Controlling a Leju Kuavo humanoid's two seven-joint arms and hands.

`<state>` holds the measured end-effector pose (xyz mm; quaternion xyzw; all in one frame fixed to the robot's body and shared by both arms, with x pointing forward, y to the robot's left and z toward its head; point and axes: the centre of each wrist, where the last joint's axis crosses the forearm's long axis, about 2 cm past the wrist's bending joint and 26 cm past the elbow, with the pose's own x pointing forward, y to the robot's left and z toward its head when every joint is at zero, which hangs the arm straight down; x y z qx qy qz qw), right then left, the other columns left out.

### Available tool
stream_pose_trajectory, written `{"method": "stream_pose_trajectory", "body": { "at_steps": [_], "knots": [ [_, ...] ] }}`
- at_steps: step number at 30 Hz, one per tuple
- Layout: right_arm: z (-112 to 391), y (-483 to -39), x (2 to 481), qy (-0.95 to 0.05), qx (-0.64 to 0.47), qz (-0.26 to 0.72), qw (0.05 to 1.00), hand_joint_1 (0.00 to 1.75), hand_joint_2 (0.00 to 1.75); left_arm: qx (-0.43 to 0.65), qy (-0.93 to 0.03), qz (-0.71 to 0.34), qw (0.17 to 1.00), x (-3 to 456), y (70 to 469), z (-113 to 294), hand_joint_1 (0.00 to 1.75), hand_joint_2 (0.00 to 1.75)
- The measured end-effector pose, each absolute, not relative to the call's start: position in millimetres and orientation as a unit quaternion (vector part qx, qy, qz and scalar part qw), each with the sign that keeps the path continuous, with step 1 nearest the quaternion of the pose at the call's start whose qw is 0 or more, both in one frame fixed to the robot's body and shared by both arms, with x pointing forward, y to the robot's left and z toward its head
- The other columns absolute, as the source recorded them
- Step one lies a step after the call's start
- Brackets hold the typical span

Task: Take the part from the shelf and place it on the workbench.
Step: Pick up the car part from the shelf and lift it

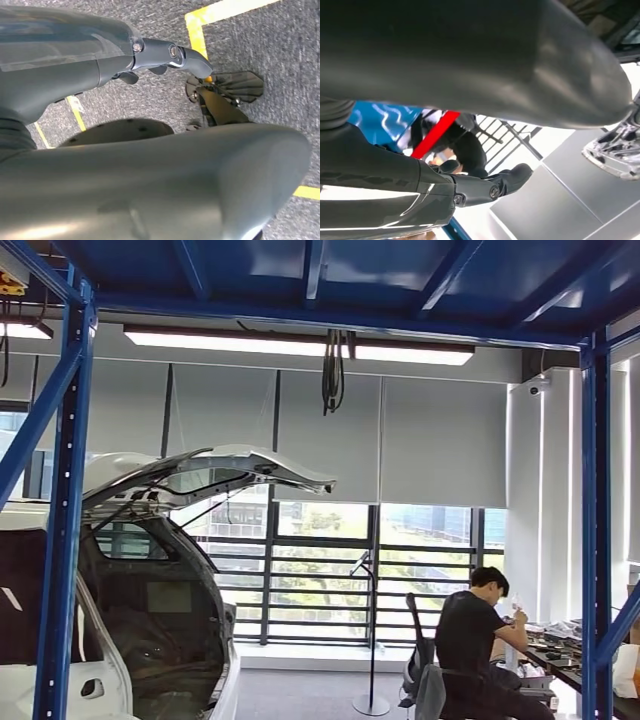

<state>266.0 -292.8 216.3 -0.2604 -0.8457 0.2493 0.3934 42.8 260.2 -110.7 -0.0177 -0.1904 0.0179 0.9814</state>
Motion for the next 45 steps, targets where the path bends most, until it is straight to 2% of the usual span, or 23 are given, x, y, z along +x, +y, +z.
{"method": "stream_pose_trajectory", "body": {
  "at_steps": [9, 13, 27, 45],
  "knots": [
    [214, -300, 263, -0.787, -0.363, 0.303, 0.397, 0.00, 0.00, -0.018, -0.192, 0.019, 0.981, 43, 259, -111, 0.00, 0.00],
    [210, -307, 262, -0.747, -0.390, 0.339, 0.418, 0.00, 1.75, -0.018, -0.192, 0.023, 0.981, 43, 258, -111, 0.00, 0.00],
    [169, -355, 284, -0.587, -0.449, 0.425, 0.522, 0.00, 1.75, -0.026, -0.197, 0.016, 0.980, 44, 255, -110, 0.00, 0.00],
    [158, -339, 295, -0.535, -0.548, 0.434, 0.475, 0.00, 1.75, -0.025, -0.200, 0.005, 0.979, 46, 254, -110, 0.00, 0.00]
  ]
}}
